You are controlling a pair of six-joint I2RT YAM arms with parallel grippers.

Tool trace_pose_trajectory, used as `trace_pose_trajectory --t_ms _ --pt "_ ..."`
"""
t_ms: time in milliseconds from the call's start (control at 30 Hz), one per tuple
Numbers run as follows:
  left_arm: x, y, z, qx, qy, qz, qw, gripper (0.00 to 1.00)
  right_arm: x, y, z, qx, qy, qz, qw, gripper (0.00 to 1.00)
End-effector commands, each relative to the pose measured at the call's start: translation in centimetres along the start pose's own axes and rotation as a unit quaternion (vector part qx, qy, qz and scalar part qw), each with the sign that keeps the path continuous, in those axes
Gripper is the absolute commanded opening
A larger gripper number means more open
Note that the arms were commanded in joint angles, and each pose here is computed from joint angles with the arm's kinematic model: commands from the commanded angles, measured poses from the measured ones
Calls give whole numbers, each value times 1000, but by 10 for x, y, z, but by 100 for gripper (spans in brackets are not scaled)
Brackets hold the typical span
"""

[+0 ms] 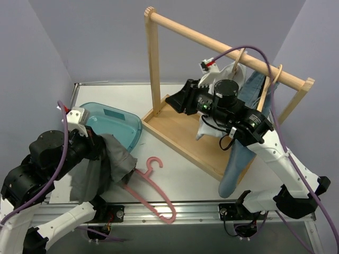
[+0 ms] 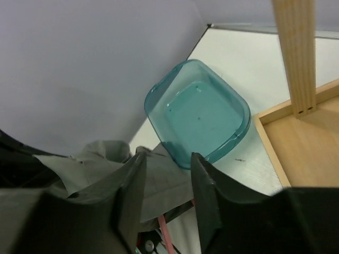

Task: Remove the skirt from the hanger

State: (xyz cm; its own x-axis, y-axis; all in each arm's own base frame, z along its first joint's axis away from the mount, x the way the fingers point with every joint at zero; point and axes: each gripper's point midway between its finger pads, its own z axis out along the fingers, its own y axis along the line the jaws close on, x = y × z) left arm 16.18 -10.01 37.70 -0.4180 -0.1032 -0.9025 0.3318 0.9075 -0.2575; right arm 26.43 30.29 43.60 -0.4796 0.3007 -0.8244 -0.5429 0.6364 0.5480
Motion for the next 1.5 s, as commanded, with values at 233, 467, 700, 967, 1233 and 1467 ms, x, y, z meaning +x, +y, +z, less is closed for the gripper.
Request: trace_pose_trajectory --t_ms 233,467,700,967,1233,1467 --pt "-86 -27 -48 67 -133 -6 989 2 156 -32 20 52 216 -81 972 48" --pt "-97 -30 -58 77 -152 -21 985 2 234 -40 10 31 276 -95 956 59" --pt "-103 -35 -63 89 -158 -26 983 2 273 -58 9 61 310 -118 941 70" --pt "-103 -34 -66 88 -160 -24 983 2 342 -85 10 77 370 -138 916 80" --pt "-102 -32 -68 84 -161 -21 983 2 385 -106 10 87 400 -136 902 80" --pt "-104 -31 -62 80 -165 -13 983 2 394 -110 20 108 381 -147 907 34"
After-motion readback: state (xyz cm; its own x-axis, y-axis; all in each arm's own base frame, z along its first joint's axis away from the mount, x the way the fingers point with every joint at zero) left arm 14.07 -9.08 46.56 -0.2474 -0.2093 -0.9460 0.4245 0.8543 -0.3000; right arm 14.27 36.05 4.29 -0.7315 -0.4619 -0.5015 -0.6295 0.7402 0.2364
